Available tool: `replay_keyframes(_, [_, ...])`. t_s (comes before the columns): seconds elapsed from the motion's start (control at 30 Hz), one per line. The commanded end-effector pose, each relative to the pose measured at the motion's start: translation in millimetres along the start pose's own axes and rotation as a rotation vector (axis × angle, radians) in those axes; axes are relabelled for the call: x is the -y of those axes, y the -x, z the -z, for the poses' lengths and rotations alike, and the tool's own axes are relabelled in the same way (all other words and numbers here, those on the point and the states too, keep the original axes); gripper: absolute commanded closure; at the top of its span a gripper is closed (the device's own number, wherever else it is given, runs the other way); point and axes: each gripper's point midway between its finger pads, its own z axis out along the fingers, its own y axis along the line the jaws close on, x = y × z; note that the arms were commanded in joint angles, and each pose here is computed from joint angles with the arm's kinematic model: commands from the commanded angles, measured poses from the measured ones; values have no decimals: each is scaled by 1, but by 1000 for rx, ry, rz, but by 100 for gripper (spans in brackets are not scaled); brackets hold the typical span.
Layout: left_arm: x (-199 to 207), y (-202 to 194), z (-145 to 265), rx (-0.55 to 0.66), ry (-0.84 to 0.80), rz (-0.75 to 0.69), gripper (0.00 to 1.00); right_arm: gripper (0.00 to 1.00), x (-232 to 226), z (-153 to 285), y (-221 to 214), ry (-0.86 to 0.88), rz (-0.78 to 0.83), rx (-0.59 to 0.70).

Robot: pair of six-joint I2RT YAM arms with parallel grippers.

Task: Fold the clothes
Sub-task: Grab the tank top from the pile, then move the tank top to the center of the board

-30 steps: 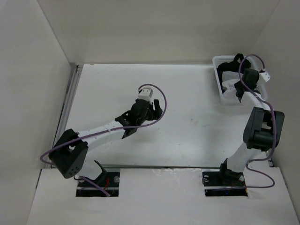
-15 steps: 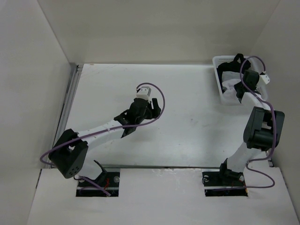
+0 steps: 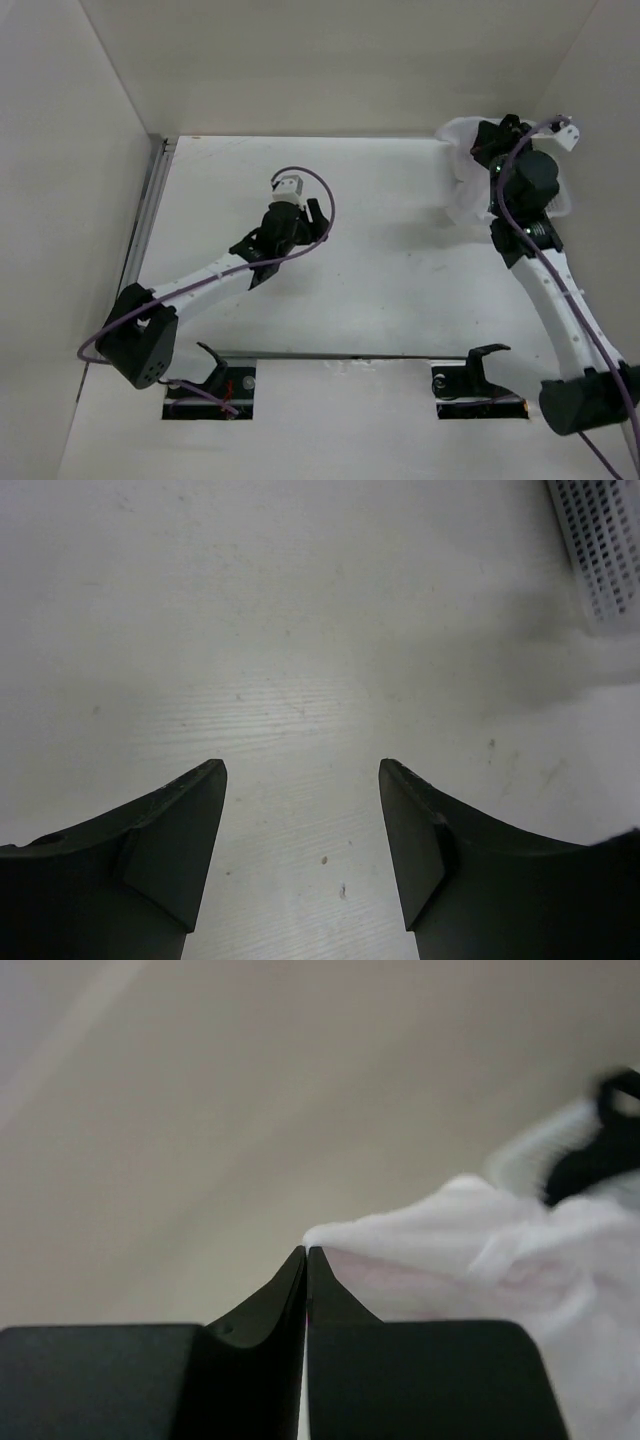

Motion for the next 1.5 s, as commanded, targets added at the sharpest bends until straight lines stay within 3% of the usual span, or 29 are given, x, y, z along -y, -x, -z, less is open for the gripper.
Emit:
replay_keyframes(0.0, [-13, 55, 15, 145, 31, 106, 39, 98, -92, 49, 70, 278, -53, 125])
replay_keyframes(0.13, [-45, 69, 19, 196, 107, 199, 39, 98, -168, 97, 78, 533, -108, 64])
replay_keyframes(0.23, [-70, 81, 31, 243, 150, 270, 39, 96, -200, 118, 77, 644, -138, 34])
replay_keyframes(0.37, [-97, 100, 51, 317, 186, 341, 39, 89, -206, 103, 12, 661, -147, -116])
replay_keyframes(0.5, [-118, 105, 66, 341, 238, 337, 39, 82, -179, 61, -116, 575, -105, -376])
replay_keyframes(0.6, [-123, 89, 57, 286, 260, 317, 39, 57, -150, 24, -202, 490, -8, -522])
replay_keyframes(0.67, [-109, 69, 39, 204, 229, 261, 40, 53, -126, 5, -232, 403, 49, -573])
replay_keyframes(0.87, [-37, -2, -7, -18, 120, -21, 44, 49, -62, 21, -240, 201, 178, -530])
replay_keyframes(0.9, [-28, -9, -12, -30, 114, -56, 44, 52, -51, 30, -242, 174, 195, -527])
replay_keyframes(1.03, [-13, -26, -25, -49, 152, -138, 49, 84, 2, 75, -255, 65, 224, -568])
replay_keyframes(1.1, [-5, -40, -28, -84, 141, -148, 51, 88, 30, 103, -267, 3, 230, -615])
replay_keyframes(1.17, [9, -58, -26, -134, 97, -160, 52, 83, 55, 129, -279, -48, 258, -663])
replay_keyframes(1.27, [21, -80, -9, -216, 48, -160, 53, 60, 77, 154, -291, -88, 283, -727])
replay_keyframes(1.33, [23, -90, 10, -253, 45, -142, 52, 51, 84, 168, -296, -103, 268, -763])
replay_keyframes(1.47, [35, -112, 47, -317, 5, -98, 47, 49, 98, 194, -302, -165, 211, -814])
